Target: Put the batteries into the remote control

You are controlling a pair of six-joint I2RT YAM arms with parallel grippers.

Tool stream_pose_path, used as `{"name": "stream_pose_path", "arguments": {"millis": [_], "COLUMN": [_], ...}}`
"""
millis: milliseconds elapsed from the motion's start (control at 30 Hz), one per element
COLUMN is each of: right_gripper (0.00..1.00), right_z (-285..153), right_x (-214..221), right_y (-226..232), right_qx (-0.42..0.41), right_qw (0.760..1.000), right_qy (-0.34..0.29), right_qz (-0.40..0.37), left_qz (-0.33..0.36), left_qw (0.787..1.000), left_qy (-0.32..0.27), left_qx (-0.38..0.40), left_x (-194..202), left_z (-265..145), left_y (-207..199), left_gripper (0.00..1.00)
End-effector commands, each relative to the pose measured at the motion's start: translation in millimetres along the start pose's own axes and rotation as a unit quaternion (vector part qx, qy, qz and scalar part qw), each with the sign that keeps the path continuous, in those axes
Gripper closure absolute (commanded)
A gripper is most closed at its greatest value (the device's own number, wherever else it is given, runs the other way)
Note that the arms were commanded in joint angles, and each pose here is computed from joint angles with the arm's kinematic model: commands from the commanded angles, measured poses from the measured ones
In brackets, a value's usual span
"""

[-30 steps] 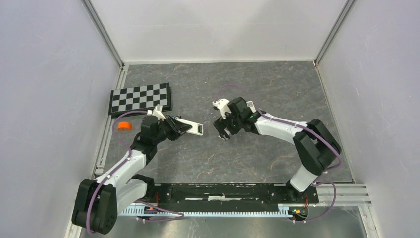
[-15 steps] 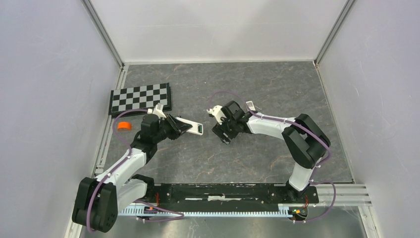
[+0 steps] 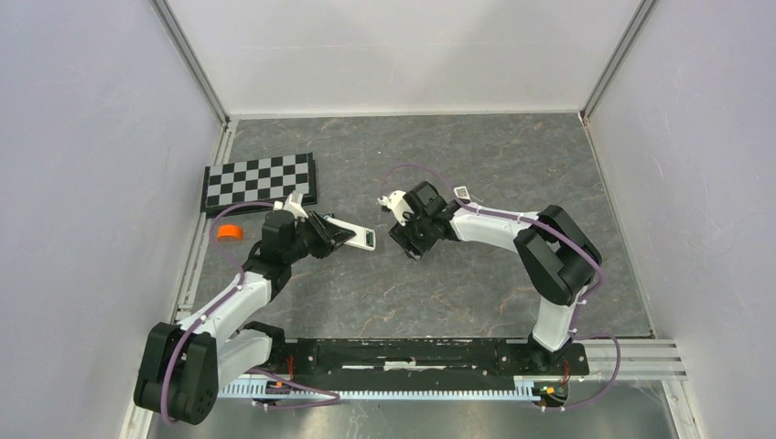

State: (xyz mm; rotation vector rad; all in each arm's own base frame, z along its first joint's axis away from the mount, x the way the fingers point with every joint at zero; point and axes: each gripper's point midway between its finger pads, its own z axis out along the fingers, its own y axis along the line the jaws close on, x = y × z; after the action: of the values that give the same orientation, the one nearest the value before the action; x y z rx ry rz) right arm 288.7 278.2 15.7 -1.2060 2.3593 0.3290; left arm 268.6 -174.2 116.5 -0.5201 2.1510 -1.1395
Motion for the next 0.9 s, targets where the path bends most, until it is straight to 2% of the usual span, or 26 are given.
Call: {"name": "stream_pose_path", "arguments": {"millis": [0, 133, 333, 500, 633, 867], "right_gripper": [0.30, 0.29, 0.41, 0.51, 0.53, 0.55], "right_z": [2.7, 0.7, 2.8, 1.2, -8.0, -42.2], "right_x": [31.6, 33.9, 37.5, 31.7, 15.5, -14.6], "right_y": [9.9, 10.1, 5.5, 3.7, 4.8, 22.3], "right_qx": [-0.020, -0.022, -0.004, 0.005, 0.008, -0.027], "right_qw": [0.998, 0.997, 0.997, 0.998, 1.000, 0.994], "right_qy": [0.065, 0.071, 0.083, 0.066, 0.015, -0.097], "right_qz": [0.009, -0.003, -0.003, -0.003, -0.006, -0.043], "left_qz": [0.034, 0.032, 0.030, 0.028, 0.032, 0.045], "left_qw": [0.999, 0.999, 0.999, 0.999, 0.999, 0.993], "left_qy": [-0.019, -0.017, -0.016, -0.014, 0.005, 0.088], "left_qx": [0.038, 0.037, 0.037, 0.038, 0.043, 0.057], "left_x": [-14.9, -14.9, -14.0, -13.2, -8.2, 10.7], "left_z": [0.7, 2.0, 2.2, 2.2, 4.6, 19.4], "left_y": [-24.6, -24.3, -23.6, -23.6, -24.3, -23.2], "left_gripper": [0.98, 0.98, 0.98, 0.98, 0.98, 0.98]}}
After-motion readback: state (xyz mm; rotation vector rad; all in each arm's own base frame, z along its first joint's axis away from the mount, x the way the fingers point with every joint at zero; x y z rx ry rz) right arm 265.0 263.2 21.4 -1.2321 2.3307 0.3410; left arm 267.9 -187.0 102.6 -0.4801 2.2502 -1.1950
